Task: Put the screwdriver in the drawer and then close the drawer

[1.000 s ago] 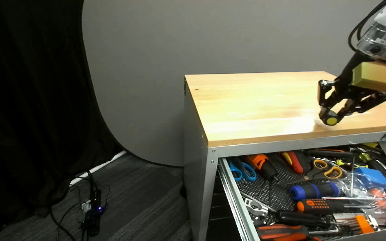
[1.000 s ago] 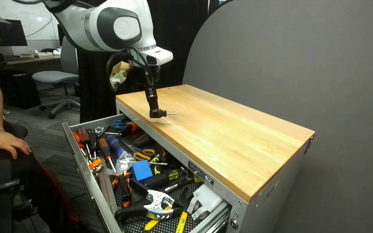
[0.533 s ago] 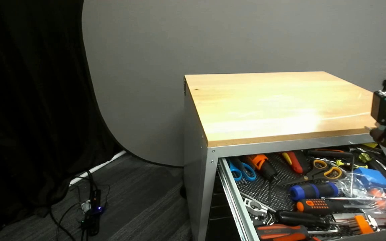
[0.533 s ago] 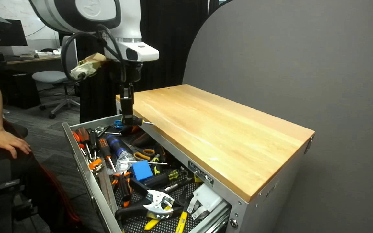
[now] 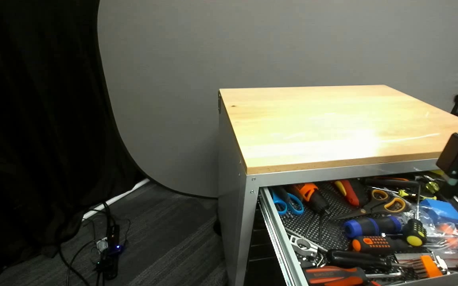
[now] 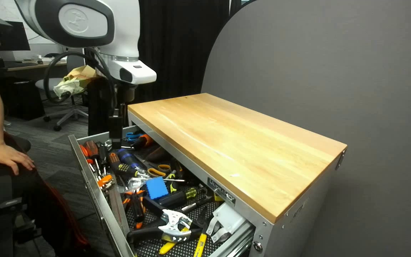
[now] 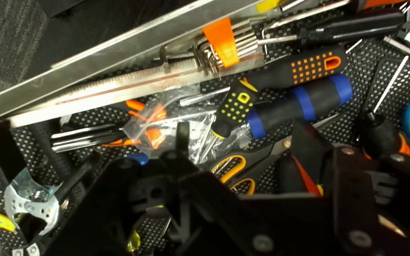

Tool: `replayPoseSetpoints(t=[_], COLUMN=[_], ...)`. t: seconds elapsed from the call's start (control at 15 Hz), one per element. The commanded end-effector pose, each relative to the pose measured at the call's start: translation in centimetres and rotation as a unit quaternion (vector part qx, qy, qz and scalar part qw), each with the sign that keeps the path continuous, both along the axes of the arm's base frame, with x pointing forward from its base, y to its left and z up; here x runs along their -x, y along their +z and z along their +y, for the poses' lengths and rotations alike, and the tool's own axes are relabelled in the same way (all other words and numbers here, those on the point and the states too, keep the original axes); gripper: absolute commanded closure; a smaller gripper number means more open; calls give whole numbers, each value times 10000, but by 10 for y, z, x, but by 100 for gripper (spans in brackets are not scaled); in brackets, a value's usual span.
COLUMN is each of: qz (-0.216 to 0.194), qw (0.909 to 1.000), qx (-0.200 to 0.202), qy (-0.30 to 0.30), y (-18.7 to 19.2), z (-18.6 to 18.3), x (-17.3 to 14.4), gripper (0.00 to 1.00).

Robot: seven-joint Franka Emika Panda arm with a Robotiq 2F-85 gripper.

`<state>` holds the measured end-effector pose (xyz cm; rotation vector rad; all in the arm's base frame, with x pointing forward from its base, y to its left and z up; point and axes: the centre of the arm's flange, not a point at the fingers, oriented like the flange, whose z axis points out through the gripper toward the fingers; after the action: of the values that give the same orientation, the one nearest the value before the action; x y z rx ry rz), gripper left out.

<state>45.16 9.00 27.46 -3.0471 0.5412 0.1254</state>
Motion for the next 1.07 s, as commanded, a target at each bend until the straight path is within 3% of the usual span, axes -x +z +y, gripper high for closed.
replayPoseSetpoints(t=[0.0,0.2,0.4,0.47,0.53,1.0], qz=[618,1428,1835,1762,1810,1454], qw=[9969,9886,9825,9841,9833,9882], qx=[-431,-399,-330,-184,-85,118], qy=[224,268,44,-119,-146,-467], y=[5,-3,-20,-34,-44,-92], z=[-33,-73,-102,-106,-108,-102], x=[21,44,62,67,72,83], gripper=[0,0,0,16,26,81])
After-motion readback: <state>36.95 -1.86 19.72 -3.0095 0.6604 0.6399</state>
